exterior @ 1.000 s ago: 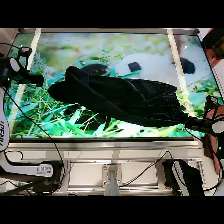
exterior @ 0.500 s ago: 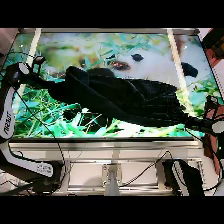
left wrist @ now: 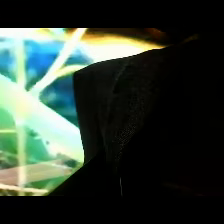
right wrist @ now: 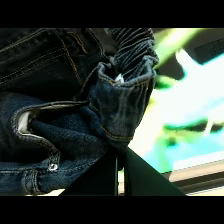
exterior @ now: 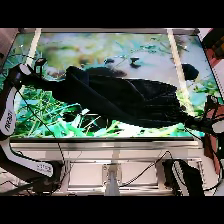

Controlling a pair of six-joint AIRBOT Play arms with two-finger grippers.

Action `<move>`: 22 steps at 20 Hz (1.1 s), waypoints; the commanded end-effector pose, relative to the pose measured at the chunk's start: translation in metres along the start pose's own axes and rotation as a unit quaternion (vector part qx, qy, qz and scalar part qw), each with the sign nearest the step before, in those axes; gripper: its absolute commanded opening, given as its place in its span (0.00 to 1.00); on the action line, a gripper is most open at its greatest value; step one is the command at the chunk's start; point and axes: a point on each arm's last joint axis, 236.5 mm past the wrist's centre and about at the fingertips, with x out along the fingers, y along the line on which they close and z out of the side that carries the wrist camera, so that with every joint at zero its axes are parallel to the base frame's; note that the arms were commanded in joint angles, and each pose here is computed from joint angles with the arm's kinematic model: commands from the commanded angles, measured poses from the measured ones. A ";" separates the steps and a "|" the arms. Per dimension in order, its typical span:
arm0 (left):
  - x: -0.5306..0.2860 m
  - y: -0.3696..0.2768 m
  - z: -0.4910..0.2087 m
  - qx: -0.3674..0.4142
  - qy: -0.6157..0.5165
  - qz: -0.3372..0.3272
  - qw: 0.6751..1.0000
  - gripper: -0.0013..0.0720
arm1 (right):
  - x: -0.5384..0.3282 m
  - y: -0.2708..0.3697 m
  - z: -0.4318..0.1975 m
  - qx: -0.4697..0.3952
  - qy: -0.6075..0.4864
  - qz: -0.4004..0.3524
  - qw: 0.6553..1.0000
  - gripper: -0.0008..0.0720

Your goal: Fold the clothes and pants, and hang the long-sleeved shirts on hangers.

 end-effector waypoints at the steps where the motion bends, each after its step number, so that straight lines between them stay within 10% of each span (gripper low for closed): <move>1: -0.056 -0.061 0.026 -0.069 -0.066 -0.176 0.980 0.05 | -0.002 0.005 0.001 0.005 0.001 0.010 1.000 0.06; 4: -0.161 -0.047 0.084 -0.155 -0.239 -0.272 0.919 0.05 | -0.010 0.006 0.009 0.001 -0.004 0.010 1.000 0.06; 7: -0.228 0.019 0.080 -0.234 -0.318 -0.219 0.892 0.05 | -0.022 0.008 0.022 -0.004 -0.017 0.011 1.000 0.06; 14: -0.198 0.134 -0.065 -0.403 -0.131 0.028 0.905 0.06 | -0.036 0.001 0.026 -0.022 -0.009 -0.009 1.000 0.06; 22: -0.182 0.125 -0.096 -0.408 -0.066 0.030 0.910 0.06 | -0.036 0.002 0.014 -0.023 0.016 -0.007 1.000 0.06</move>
